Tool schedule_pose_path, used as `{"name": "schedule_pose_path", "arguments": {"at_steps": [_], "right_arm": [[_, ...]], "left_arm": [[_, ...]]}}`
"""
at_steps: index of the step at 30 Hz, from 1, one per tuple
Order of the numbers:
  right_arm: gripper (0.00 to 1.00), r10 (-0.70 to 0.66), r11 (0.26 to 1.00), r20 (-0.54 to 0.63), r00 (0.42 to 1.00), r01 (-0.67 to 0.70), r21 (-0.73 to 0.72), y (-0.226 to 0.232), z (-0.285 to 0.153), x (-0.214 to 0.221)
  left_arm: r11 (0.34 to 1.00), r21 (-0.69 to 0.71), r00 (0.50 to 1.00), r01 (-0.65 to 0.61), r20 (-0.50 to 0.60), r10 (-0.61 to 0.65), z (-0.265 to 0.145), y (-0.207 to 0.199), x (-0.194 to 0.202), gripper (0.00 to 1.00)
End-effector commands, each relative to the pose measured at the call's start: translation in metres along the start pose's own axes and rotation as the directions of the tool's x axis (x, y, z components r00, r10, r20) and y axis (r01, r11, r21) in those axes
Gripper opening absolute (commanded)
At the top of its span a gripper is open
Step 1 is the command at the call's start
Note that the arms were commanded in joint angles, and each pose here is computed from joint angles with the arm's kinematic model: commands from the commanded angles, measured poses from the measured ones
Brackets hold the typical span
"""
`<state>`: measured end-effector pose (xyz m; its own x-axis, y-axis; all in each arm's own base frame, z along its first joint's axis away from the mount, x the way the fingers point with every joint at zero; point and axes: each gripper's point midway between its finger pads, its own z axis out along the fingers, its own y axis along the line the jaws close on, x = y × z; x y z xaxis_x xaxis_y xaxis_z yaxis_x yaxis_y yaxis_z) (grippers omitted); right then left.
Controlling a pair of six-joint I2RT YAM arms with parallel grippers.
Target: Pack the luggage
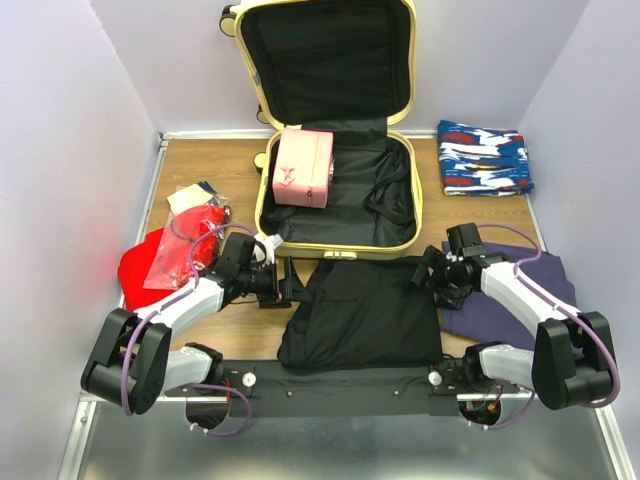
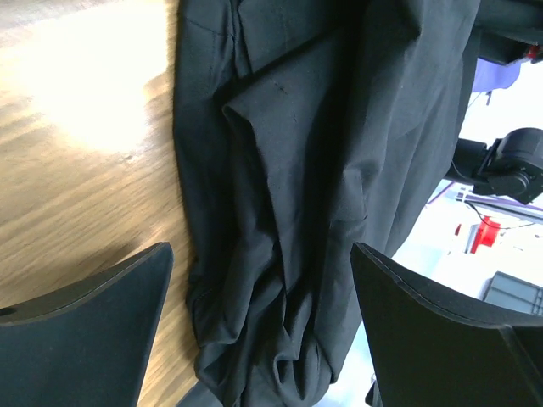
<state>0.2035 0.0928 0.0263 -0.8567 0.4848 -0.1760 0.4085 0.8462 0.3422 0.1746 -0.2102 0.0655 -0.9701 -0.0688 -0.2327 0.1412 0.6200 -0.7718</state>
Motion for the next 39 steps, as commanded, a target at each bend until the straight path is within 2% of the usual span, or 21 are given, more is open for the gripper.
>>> {"name": "schedule_pose_path", "arguments": {"at_steps": [1,10,16,19,20,22,23,25,26,29,36,39], "right_arm": [[1.00,0.013,0.999,0.011,1.000,-0.014,0.049,-0.015,0.018,0.000],[0.90,0.023,1.000,-0.012,1.000,-0.023,0.009,-0.011,0.022,0.008],[0.77,0.044,0.999,-0.017,0.999,-0.044,-0.001,-0.013,0.025,0.013],[0.62,0.045,0.999,-0.026,0.999,-0.045,-0.020,-0.010,0.025,0.016],[0.51,0.042,0.999,-0.032,0.999,-0.043,-0.033,-0.008,0.024,0.017],[0.37,0.042,0.997,-0.060,0.997,-0.046,-0.068,-0.002,0.022,0.023],[0.23,0.034,0.995,-0.062,0.997,-0.040,-0.095,0.001,0.019,0.024],[0.14,0.025,0.988,-0.096,0.995,-0.039,-0.148,0.010,0.012,0.032],[0.02,0.017,0.986,-0.091,0.996,-0.031,-0.165,0.012,0.008,0.032],[0.01,-0.021,0.985,-0.079,0.997,0.007,-0.172,0.014,-0.002,0.031],[0.00,-0.126,0.955,-0.085,0.988,0.098,-0.279,0.036,-0.047,0.035],[0.01,-0.188,0.923,-0.053,0.981,0.158,-0.350,0.049,-0.069,0.034]], "left_arm": [[0.996,0.085,0.999,-0.035,0.013,0.034,0.003,-0.017,0.006,0.96],[0.995,0.102,1.000,-0.016,-0.021,0.018,0.013,-0.022,0.016,0.96],[0.997,0.077,0.999,0.007,-0.033,-0.004,0.027,-0.016,0.021,0.95],[0.998,0.065,1.000,-0.004,-0.030,0.006,0.031,-0.017,0.020,0.83],[0.997,0.073,0.999,-0.014,-0.029,0.016,0.032,-0.020,0.017,0.70],[0.996,0.074,0.998,-0.044,-0.034,0.046,0.033,-0.024,0.016,0.60],[0.995,0.076,0.997,-0.059,-0.037,0.062,0.033,-0.028,0.015,0.48],[0.996,0.072,0.997,-0.052,-0.057,0.057,0.033,-0.027,0.020,0.33],[0.995,0.080,0.996,-0.052,-0.063,0.057,0.033,-0.029,0.021,0.21],[0.989,0.109,0.993,-0.095,-0.062,0.103,0.031,-0.037,0.020,0.00],[0.961,0.127,0.961,-0.245,-0.098,0.258,0.016,-0.065,0.025,0.00],[0.934,0.152,0.941,-0.323,-0.052,0.333,0.004,-0.086,0.022,0.00]]}}
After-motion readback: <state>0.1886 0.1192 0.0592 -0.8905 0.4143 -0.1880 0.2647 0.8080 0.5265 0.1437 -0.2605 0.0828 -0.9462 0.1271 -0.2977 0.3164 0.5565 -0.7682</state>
